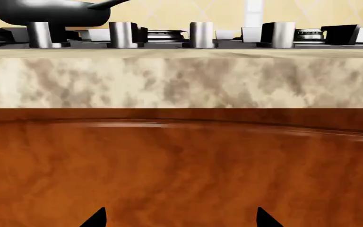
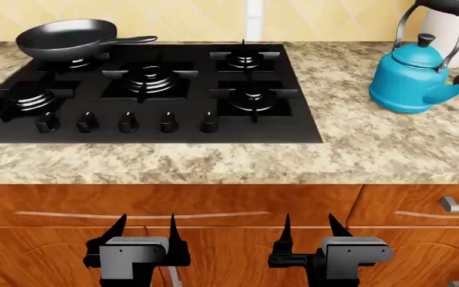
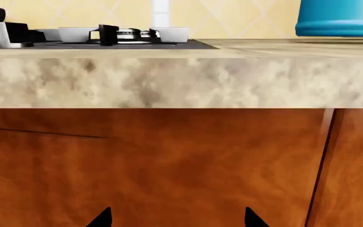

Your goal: Pick the kettle from the counter and place it on a stove burner. Then turn the burner on.

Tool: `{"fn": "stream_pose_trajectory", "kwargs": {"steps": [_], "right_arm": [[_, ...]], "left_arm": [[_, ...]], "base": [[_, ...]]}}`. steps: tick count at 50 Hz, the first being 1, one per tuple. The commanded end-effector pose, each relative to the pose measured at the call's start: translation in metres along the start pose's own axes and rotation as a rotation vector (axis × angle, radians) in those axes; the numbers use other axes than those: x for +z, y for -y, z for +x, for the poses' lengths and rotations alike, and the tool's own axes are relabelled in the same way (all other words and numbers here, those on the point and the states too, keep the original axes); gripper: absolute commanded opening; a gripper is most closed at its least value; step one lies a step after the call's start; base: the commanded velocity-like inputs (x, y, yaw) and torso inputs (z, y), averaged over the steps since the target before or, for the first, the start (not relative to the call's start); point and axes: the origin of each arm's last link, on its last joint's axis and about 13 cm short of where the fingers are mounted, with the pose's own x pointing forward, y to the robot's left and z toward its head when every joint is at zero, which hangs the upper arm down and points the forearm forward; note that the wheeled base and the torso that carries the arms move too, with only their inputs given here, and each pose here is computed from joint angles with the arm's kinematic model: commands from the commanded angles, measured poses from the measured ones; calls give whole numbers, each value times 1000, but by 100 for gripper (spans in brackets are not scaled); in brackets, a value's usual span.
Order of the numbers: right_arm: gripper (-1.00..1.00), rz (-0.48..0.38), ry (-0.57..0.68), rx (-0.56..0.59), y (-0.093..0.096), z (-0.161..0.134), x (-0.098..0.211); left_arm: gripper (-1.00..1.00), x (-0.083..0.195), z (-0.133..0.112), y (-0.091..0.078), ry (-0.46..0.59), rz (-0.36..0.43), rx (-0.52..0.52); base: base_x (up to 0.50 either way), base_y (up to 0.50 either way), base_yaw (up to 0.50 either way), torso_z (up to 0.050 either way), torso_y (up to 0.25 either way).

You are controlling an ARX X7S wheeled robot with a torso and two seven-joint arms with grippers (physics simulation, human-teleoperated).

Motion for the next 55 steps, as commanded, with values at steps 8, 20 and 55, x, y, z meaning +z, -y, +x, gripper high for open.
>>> {"fn": "stream_pose_trajectory", "kwargs": {"steps": [8, 20, 55], "right_arm": [[100, 12, -1, -12, 0, -1, 0], [100, 18, 2, -18, 1, -1, -1], [100, 21, 6, -27, 1, -3, -1]], "left_arm": [[100, 0, 0, 0, -2, 2, -1], [100, 0, 1, 1, -3, 3, -2], [100, 1, 1, 2, -2, 6, -10]], "base": [[0, 0, 0, 0, 0], [0, -379, 0, 0, 0], [0, -392, 0, 0, 0]]}}
